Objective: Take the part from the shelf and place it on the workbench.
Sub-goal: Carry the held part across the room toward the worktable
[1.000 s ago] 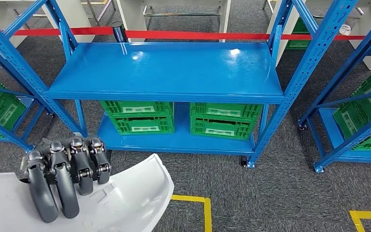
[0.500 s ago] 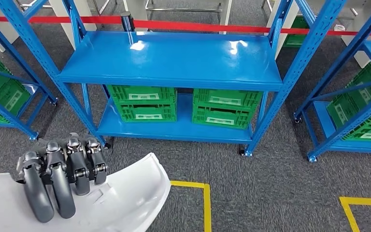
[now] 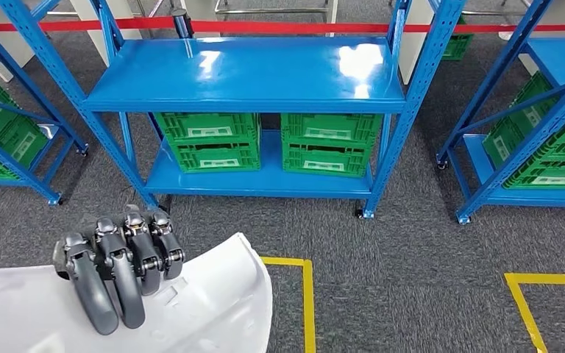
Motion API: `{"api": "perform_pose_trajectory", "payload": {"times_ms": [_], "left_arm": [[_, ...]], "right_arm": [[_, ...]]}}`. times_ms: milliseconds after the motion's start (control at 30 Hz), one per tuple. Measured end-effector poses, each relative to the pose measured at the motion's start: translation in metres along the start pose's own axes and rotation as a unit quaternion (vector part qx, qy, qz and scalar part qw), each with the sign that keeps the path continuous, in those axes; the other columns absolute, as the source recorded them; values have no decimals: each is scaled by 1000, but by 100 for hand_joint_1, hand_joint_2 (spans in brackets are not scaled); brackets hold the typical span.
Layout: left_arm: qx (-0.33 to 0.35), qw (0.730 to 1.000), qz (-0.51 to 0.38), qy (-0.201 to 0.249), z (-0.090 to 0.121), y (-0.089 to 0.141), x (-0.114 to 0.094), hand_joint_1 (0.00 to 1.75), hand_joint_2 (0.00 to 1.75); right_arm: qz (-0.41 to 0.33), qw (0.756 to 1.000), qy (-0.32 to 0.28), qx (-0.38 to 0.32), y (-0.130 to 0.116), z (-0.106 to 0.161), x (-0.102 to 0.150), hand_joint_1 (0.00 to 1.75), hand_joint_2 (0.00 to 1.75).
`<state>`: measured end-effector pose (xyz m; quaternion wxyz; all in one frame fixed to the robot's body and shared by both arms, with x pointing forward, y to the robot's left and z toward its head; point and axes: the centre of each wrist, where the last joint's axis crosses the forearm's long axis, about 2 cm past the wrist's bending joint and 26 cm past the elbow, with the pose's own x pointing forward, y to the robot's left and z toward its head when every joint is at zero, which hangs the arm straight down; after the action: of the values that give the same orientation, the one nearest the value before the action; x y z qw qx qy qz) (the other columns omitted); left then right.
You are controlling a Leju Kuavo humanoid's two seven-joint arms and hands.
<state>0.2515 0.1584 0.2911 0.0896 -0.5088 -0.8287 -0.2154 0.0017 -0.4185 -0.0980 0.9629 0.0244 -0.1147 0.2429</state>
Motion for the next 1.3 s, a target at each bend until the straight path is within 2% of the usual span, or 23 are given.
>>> {"api": "perform_pose_trajectory", "payload": {"times_ms": [233, 400, 667, 867, 1300], "left_arm": [[-9, 1000, -2, 1, -5, 2, -1, 175, 175], [-12, 1000, -5, 4, -14, 0, -5, 175, 175], [-21, 1000, 1, 3, -14, -5, -7, 175, 175], [-29, 1000, 6, 4, -16, -9, -6, 175, 175], [-44, 999, -3, 5, -18, -9, -2, 175, 175]], "right_arm": [[-3, 1000, -7, 7, 4, -2, 3, 0, 0], [-6, 999, -38, 17, 3, -1, 1, 0, 0], [-16, 997, -72, 8, -6, 1, 3, 0, 0], [-14, 998, -63, 6, -6, 2, -2, 0, 0], [-21, 997, -79, -4, -6, -3, 12, 0, 0]]}}
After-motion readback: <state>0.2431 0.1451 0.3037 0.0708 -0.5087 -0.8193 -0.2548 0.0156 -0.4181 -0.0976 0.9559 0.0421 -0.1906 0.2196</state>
